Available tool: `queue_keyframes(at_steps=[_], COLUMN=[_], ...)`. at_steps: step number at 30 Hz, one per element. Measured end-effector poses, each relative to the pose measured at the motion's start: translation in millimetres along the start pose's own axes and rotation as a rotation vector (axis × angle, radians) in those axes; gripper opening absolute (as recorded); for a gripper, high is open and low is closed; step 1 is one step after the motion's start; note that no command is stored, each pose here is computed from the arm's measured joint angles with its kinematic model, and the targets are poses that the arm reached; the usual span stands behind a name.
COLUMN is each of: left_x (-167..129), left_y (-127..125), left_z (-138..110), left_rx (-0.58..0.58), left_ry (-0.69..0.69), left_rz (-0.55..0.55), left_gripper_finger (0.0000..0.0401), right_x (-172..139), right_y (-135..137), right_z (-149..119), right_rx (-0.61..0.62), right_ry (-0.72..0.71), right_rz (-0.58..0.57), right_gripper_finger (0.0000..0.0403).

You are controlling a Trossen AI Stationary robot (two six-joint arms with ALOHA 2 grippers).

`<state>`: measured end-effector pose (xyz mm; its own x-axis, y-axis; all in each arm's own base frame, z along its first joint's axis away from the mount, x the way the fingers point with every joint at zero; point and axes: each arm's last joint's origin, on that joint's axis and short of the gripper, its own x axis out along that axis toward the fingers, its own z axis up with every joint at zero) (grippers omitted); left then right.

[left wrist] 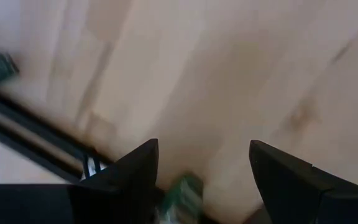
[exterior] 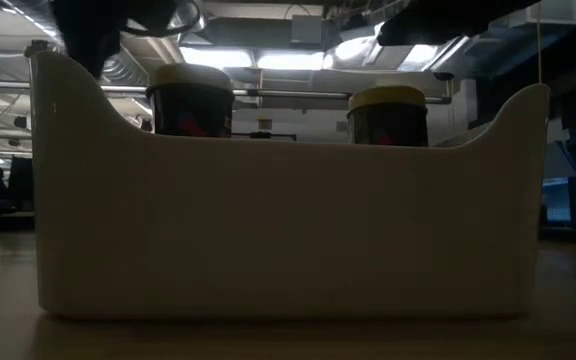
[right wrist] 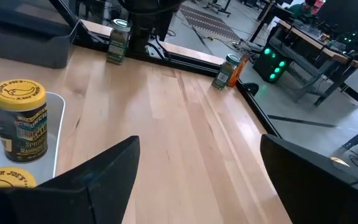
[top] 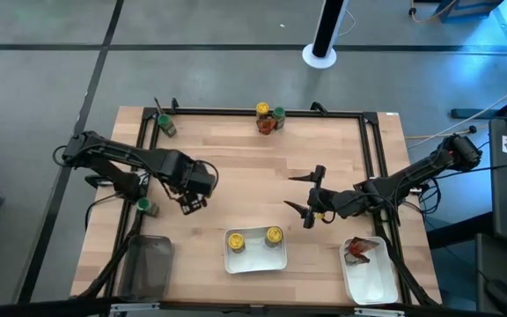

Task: Sort spices by type
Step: Put the bottom left green seasoning bottle into the black bin

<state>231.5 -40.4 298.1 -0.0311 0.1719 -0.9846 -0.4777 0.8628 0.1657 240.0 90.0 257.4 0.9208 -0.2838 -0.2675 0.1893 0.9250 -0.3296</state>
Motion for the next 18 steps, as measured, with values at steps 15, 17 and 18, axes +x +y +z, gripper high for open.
queue_keyframes(at_steps=[15, 17, 18], left_x=[-8, -9, -9], left_y=[-33, -37, -39], left_z=[-42, -43, -43], left_rx=[0.186, 0.153, 0.139], left_ry=[0.049, 0.029, 0.017], left_rz=[-0.014, -0.027, -0.04], left_gripper_finger=[0.0234, 0.0234, 0.0234], right_x=[0, 0, 0], right_y=[1, 1, 1], right_z=[-1, -1, -2], right_rx=[-0.005, -0.007, -0.012], right_ry=[0.003, 0.006, 0.011], right_rz=[0.029, 0.029, 0.03], right_gripper_finger=[0.0331, 0.0331, 0.0331])
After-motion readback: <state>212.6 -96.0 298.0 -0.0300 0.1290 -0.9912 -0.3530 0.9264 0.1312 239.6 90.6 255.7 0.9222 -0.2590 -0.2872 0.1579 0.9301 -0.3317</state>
